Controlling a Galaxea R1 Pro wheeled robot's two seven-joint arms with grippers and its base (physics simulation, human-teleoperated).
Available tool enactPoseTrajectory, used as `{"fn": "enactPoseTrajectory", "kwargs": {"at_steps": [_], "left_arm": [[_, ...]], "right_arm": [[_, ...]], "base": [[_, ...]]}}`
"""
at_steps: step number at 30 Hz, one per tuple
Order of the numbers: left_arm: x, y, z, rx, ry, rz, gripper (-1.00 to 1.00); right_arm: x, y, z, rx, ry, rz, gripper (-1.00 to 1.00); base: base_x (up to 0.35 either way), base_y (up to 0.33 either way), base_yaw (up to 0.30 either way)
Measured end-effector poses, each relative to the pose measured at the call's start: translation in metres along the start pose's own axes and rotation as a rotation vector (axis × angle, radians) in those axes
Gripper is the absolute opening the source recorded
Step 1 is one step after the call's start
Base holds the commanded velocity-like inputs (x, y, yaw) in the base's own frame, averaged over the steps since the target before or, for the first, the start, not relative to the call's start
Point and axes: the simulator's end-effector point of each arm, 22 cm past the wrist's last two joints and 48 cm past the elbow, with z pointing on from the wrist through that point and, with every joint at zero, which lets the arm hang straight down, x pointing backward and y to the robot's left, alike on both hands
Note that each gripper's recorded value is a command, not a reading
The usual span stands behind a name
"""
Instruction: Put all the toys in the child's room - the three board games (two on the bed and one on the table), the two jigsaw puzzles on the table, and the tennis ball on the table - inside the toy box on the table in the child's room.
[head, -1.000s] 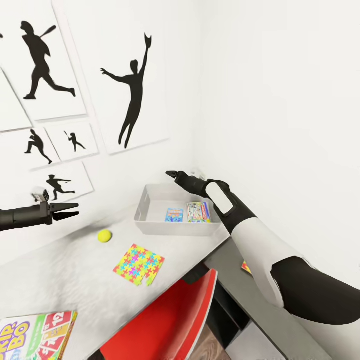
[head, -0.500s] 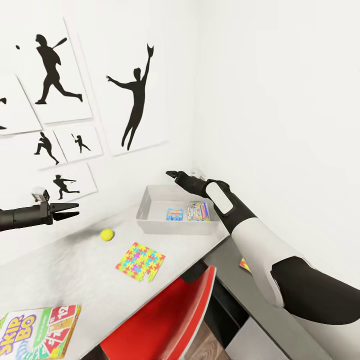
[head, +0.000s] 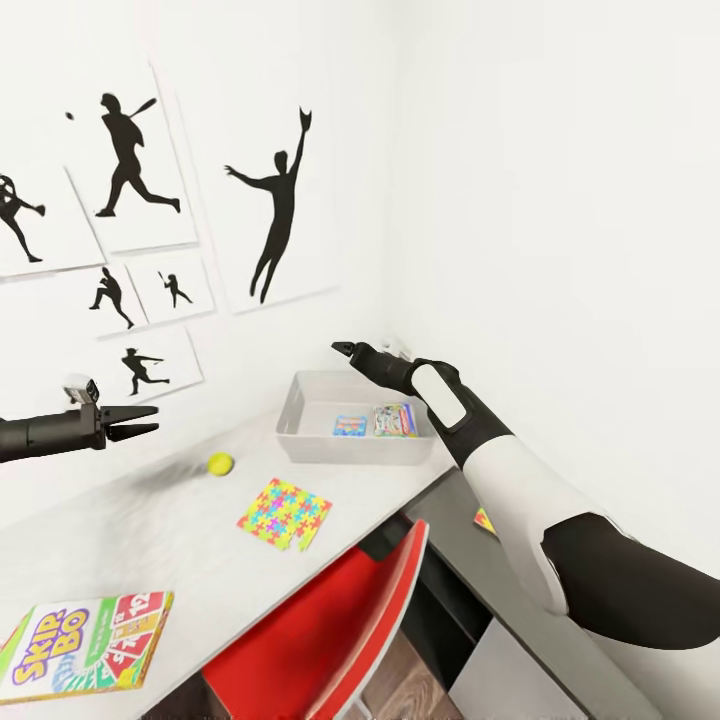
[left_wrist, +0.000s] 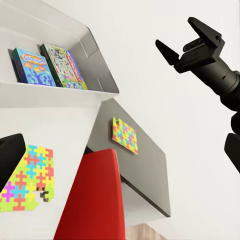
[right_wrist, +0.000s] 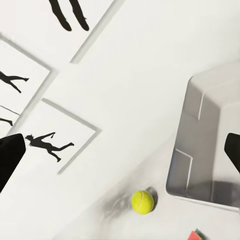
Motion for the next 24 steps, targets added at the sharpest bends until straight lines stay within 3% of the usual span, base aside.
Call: {"fn": "enactPoseTrajectory", "kwargs": {"at_steps": [24], "left_arm": [[-0.008,-0.021,-0.011,0.01,-0.021,0.032,1.0]], "right_arm": [[-0.018,0.032,-0.014,-0.031,-0.032,-0.035,1.0]], "base": [[-0.053,0.0,0.0]]}}
